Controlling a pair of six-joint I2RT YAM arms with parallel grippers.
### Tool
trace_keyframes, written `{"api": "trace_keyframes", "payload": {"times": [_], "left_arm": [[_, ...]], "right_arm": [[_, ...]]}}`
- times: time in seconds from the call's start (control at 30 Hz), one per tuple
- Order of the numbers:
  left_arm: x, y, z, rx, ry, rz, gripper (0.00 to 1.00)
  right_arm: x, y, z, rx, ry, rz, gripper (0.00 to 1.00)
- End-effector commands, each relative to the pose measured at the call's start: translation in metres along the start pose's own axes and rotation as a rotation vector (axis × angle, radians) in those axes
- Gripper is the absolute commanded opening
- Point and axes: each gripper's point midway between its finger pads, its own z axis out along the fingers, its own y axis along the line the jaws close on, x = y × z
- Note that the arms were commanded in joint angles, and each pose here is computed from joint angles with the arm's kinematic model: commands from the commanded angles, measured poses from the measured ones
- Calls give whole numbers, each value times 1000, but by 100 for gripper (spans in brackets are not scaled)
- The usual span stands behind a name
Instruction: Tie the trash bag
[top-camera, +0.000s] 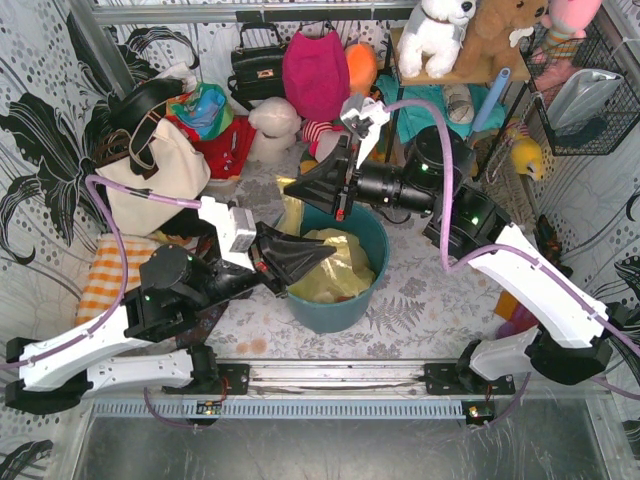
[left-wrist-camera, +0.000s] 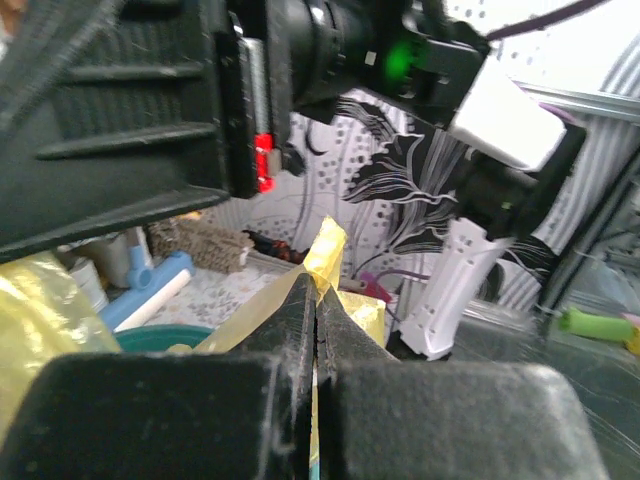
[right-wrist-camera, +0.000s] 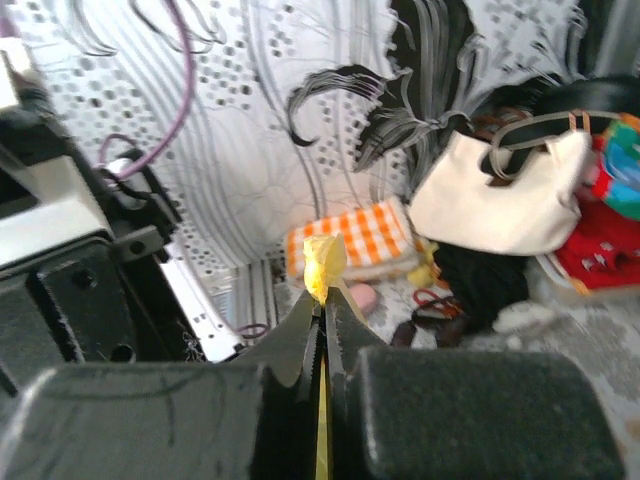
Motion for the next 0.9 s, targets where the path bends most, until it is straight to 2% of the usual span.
{"api": "trace_keyframes", "payload": {"times": [0.0, 0.17, 0.33, 0.5, 0.73, 0.87], "left_arm": [[-5, 34, -2, -194, -50, 7, 0], [-9, 54, -12, -312, -98, -7, 0], [-1, 68, -15, -391, -88, -11, 0], [1, 64, -15, -366, -95, -17, 0], [-8, 74, -25, -424, -162, -21, 0], [-22, 67, -26, -381, -220, -22, 0]], "right_arm": [[-5, -27, -12, 186, -84, 37, 0], [5, -42, -33, 307, -151, 97, 0], [26, -60, -51, 417, -212, 175, 0], [45, -80, -68, 536, -257, 222, 0], [55, -84, -81, 580, -279, 244, 0], [57, -85, -85, 591, -283, 254, 0]]}}
